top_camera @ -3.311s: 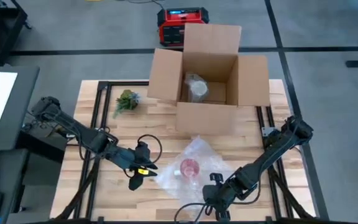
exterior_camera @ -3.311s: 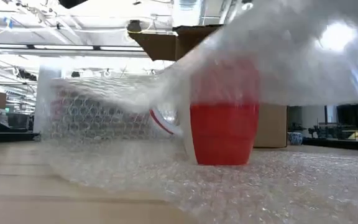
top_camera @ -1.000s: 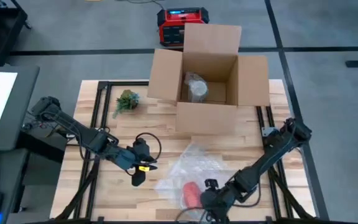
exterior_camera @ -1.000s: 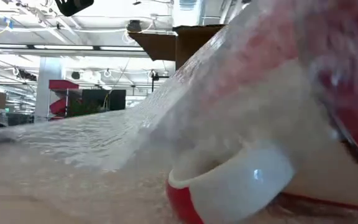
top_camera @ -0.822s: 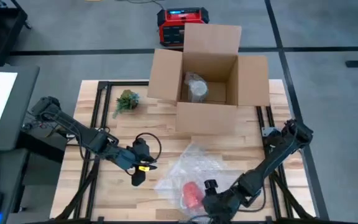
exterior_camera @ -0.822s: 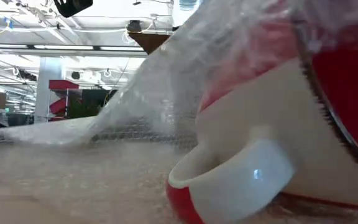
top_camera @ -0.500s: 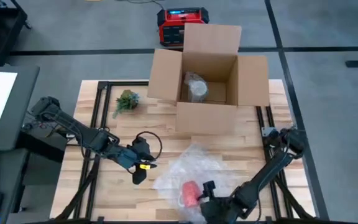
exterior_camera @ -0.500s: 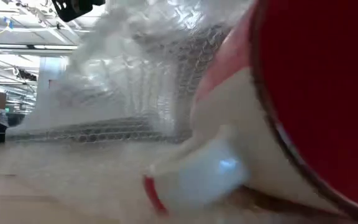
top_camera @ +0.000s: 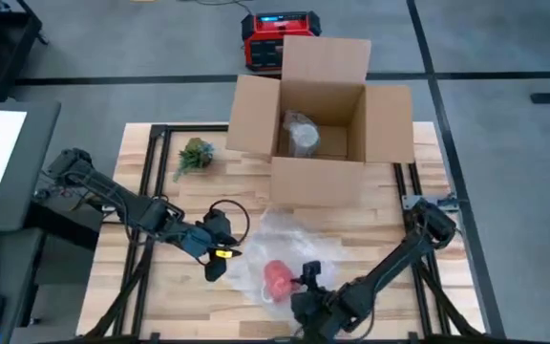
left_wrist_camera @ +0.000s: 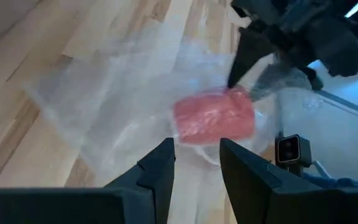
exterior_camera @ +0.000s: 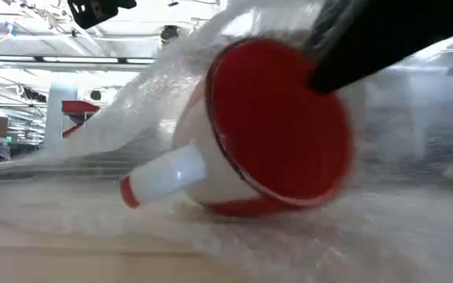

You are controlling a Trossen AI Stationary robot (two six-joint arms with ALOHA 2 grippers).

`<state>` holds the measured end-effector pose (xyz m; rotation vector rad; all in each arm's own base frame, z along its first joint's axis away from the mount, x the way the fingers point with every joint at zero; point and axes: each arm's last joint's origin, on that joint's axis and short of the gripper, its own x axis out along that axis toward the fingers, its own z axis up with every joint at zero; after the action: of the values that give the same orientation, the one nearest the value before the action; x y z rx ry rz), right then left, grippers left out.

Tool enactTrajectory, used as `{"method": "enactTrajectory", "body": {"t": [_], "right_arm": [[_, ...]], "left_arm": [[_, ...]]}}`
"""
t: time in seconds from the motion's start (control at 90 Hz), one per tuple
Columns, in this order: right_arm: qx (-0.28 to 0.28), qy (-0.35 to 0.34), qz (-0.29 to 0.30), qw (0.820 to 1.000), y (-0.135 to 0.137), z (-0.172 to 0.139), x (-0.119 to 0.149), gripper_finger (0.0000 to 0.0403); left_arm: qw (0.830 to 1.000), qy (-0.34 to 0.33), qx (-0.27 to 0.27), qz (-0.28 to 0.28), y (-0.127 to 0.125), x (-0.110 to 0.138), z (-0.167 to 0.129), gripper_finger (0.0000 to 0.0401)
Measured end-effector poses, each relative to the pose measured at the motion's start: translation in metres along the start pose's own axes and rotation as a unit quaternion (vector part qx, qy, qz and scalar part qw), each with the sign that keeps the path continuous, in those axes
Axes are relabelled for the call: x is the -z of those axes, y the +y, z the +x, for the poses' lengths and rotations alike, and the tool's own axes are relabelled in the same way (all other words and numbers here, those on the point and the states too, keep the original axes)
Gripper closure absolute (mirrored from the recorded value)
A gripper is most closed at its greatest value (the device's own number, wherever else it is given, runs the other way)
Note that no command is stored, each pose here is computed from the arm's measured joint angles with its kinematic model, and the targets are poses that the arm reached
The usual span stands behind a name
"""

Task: Wrap mug
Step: Wrap the red mug in the bubble wrap

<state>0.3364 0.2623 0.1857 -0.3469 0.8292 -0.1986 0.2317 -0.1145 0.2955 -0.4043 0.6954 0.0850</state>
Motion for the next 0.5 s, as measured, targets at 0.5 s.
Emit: {"method": "enactTrajectory", "body": {"t": [0.5], "right_arm": [[0.0, 0.041, 0.024, 0.999, -0.041, 0.034, -0.014, 0.0259]], "left_arm": [[0.999, 0.038, 0.002, -0.017, 0.012, 0.024, 0.016, 0.0292]]}}
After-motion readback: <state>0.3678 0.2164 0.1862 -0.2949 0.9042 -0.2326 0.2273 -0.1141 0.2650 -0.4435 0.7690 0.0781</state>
